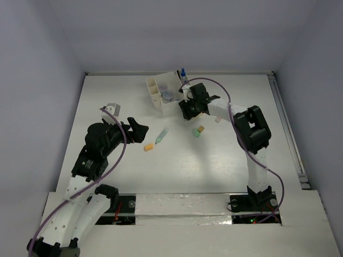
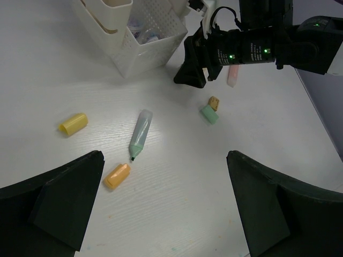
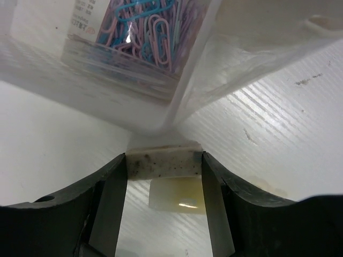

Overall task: Sort the stationery into containers
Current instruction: Pick up the stationery from the center of the board, then place the stationery in the storage box.

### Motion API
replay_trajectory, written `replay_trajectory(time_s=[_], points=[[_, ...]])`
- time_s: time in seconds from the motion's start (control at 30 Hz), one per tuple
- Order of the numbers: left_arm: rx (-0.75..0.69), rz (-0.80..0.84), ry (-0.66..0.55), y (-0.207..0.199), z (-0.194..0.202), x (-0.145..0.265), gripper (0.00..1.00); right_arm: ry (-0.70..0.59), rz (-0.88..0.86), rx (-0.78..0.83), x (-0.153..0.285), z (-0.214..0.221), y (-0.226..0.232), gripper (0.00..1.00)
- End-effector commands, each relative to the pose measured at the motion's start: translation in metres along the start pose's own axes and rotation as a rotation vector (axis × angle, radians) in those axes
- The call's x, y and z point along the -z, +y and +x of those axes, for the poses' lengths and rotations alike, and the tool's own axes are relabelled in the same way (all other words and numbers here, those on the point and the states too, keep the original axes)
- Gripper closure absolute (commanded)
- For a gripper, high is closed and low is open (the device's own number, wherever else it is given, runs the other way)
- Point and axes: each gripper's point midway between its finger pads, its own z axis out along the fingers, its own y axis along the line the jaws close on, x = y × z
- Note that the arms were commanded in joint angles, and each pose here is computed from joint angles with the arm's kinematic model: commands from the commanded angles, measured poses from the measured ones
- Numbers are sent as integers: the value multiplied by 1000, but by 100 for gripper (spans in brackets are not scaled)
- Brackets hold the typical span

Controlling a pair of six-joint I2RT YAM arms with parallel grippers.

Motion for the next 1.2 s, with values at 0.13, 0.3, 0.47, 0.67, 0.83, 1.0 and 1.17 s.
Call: replay_trajectory(time_s=[0.13, 0.3, 0.47, 0.67, 0.83, 1.0, 1.17], points=[[-23, 28, -41, -6, -9, 0, 1, -221, -33, -13, 67, -71, 11, 46], [-23, 25, -43, -6, -10, 0, 1, -314, -105, 30, 102, -96, 45, 46], [-23, 11, -53, -4, -13, 2, 1, -441, -269, 68, 130, -141, 98, 46], [-20, -14, -57, 0, -14, 2, 1, -591, -398, 82, 148, -217, 133, 46], [-19, -23, -62, 3, -15, 2, 1, -620, -444, -7, 122, -249, 137, 46], [-19, -24, -59, 3, -14, 2, 1, -687, -440, -63, 110, -273, 133, 46], [-18, -26, -56, 3, -14, 1, 1, -733, -399, -112, 93, -291, 128, 46]])
